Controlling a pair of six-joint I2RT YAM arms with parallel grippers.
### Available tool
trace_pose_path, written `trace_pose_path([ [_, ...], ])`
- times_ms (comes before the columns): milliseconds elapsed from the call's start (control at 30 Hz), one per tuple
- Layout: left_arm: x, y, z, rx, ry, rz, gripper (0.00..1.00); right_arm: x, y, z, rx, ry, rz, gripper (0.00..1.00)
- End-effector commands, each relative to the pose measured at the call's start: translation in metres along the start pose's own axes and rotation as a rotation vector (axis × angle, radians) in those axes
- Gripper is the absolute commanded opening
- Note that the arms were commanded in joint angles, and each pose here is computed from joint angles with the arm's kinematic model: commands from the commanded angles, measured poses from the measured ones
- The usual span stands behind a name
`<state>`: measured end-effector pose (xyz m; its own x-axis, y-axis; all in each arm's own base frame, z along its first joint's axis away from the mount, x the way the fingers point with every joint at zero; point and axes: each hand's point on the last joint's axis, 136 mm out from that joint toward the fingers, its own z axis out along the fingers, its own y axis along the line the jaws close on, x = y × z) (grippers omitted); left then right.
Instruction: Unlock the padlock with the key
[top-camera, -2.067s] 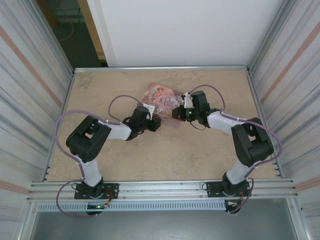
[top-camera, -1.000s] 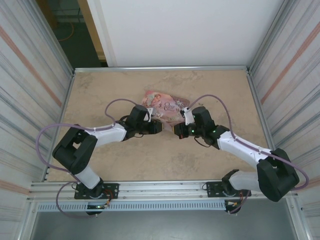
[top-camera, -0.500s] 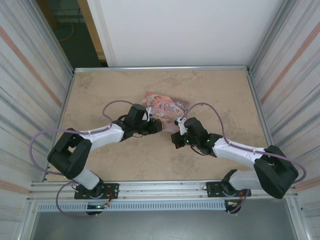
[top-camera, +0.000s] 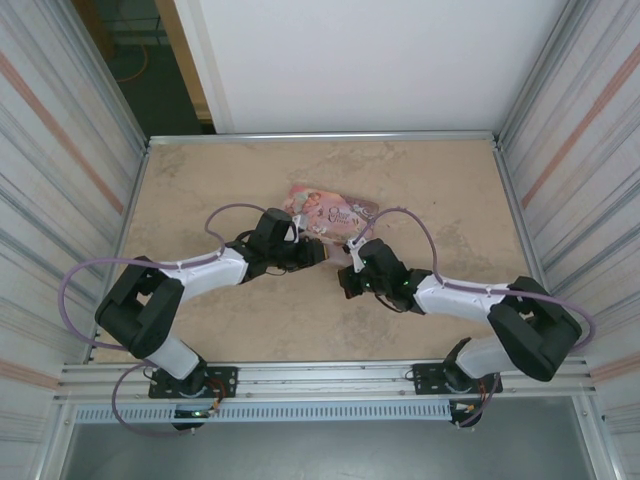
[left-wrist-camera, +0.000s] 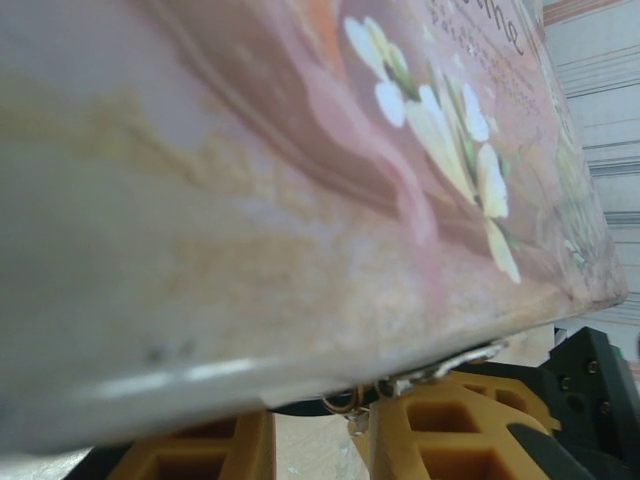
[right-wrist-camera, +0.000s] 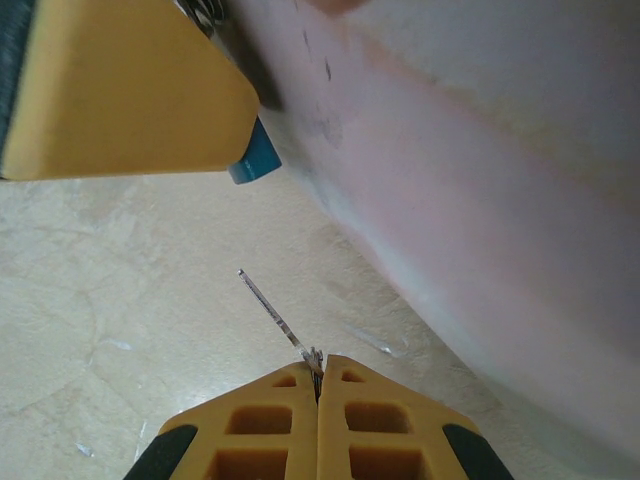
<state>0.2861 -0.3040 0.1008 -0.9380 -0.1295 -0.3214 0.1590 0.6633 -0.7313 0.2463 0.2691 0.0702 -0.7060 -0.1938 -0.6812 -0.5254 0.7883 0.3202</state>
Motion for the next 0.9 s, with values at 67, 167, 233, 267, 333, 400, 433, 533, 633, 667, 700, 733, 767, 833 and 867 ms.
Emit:
trace_pose_path([
  [67, -0.008, -0.028, -0.012, 0.087, -0.047, 0.033, 0.13, -0.010, 0.005, 0.007, -0.006, -0.026, -0.006, 0.00],
  [167, -0.008, -0.027, -0.012, 0.086, -0.051, 0.032, 0.13, -0.009, 0.004, 0.011, -0.005, -0.015, 0.004, 0.00],
  [233, -0.009, -0.027, -0.012, 0.086, -0.052, 0.031, 0.13, -0.010, 0.004, 0.012, -0.003, -0.013, 0.010, 0.00],
  [267, -0.008, -0.027, -0.012, 0.087, -0.051, 0.031, 0.13, -0.010, 0.004, 0.013, -0.003, -0.012, 0.013, 0.00],
  [333, -0.009, -0.027, -0.012, 0.086, -0.054, 0.031, 0.13, -0.011, 0.003, 0.014, 0.000, -0.012, 0.019, 0.00],
  [400, -0.008, -0.027, -0.012, 0.087, -0.052, 0.029, 0.13, -0.012, 0.003, 0.015, -0.002, -0.010, 0.029, 0.00],
  [433, -0.009, -0.027, -0.012, 0.086, -0.055, 0.029, 0.13, -0.012, 0.003, 0.015, -0.003, -0.010, 0.034, 0.00],
  [533, -0.009, -0.027, -0.012, 0.087, -0.058, 0.027, 0.13, -0.014, 0.000, 0.015, -0.001, -0.013, 0.055, 0.00],
  [633, -0.009, -0.026, -0.012, 0.085, -0.064, 0.022, 0.13, -0.016, -0.003, 0.015, -0.001, -0.015, 0.075, 0.00],
  [667, -0.009, -0.025, -0.011, 0.084, -0.064, 0.019, 0.13, -0.016, -0.003, 0.015, 0.000, -0.014, 0.082, 0.00],
  [700, -0.010, -0.025, -0.011, 0.084, -0.068, 0.017, 0.13, -0.017, -0.004, 0.014, 0.001, -0.015, 0.087, 0.00],
  [733, -0.009, -0.025, -0.011, 0.085, -0.069, 0.015, 0.13, -0.017, -0.005, 0.014, 0.005, -0.015, 0.094, 0.00],
  [767, -0.009, -0.025, -0.011, 0.085, -0.068, 0.016, 0.13, -0.018, -0.005, 0.014, 0.005, -0.015, 0.100, 0.00],
  [833, -0.008, -0.026, -0.010, 0.085, -0.070, 0.015, 0.13, -0.018, -0.007, 0.015, 0.010, -0.014, 0.106, 0.00],
  [867, -0.008, -0.027, -0.010, 0.087, -0.069, 0.017, 0.13, -0.019, -0.007, 0.015, 0.011, -0.013, 0.108, 0.00],
])
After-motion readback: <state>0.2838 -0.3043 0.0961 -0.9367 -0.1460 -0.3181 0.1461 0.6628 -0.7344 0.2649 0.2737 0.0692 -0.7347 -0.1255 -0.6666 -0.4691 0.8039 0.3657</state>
